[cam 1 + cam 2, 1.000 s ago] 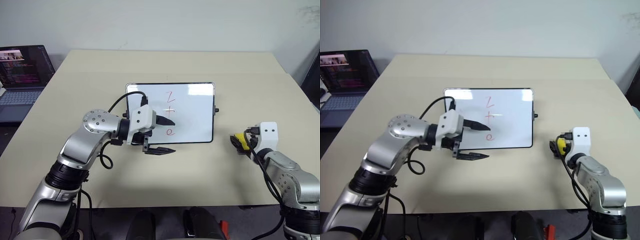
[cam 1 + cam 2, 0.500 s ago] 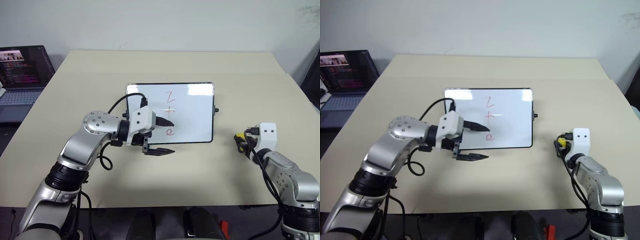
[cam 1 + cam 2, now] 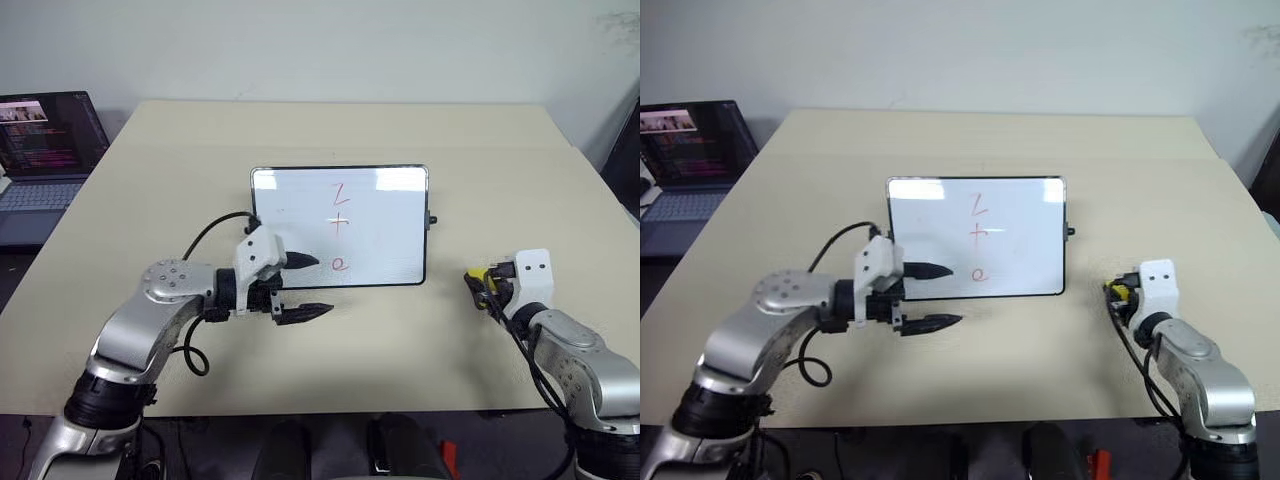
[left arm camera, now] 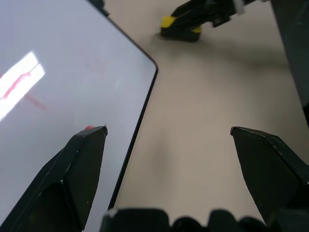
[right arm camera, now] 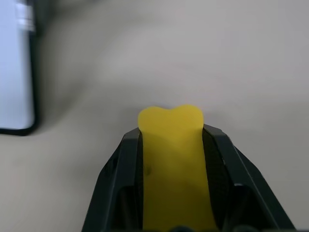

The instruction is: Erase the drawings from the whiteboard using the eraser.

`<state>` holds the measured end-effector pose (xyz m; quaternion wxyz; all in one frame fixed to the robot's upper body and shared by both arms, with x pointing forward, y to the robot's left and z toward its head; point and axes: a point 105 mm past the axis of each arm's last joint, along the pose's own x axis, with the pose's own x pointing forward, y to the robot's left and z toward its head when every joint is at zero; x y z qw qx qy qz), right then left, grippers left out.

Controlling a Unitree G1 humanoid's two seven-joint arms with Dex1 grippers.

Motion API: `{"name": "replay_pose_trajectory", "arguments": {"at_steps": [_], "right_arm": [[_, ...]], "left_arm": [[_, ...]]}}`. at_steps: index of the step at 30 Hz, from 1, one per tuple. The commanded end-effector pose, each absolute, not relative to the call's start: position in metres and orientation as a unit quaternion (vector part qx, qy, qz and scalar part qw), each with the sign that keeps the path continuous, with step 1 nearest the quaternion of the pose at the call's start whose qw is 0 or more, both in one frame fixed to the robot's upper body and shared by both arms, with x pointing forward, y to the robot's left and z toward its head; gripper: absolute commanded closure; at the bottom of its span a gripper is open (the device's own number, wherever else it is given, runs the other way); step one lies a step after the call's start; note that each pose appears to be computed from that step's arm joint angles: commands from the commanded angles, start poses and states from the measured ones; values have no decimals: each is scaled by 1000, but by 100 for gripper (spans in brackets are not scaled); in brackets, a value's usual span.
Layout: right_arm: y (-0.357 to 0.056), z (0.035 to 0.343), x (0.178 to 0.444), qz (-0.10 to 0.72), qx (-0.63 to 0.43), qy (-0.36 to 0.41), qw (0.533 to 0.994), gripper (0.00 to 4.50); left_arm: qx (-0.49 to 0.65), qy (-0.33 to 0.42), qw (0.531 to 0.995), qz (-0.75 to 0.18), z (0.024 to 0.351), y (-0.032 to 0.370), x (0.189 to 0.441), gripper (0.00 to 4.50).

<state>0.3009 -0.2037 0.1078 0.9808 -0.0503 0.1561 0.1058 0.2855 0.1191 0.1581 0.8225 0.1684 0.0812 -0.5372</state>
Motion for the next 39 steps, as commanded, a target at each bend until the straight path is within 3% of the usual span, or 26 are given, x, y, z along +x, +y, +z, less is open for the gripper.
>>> {"name": "replay_pose_trajectory", "arguments": {"at_steps": [1, 9, 14, 20, 39], "right_arm": [[-178, 145, 296, 177, -99, 87, 975, 320], [-116, 203, 314, 286, -151, -9, 946, 320], [-60, 222, 342, 322, -179, -59, 928, 320], [-29, 233, 371, 298, -242, -107, 917, 320], [4, 228, 396, 295, -298, -126, 899, 320]], "left_arm": [[165, 47, 856, -488, 183, 129, 292, 0], [155, 63, 884, -437, 194, 150, 306, 0], [145, 58, 893, -422, 201, 154, 315, 0], [141, 48, 898, -413, 206, 155, 319, 0], [149, 56, 893, -420, 195, 150, 313, 0]]}}
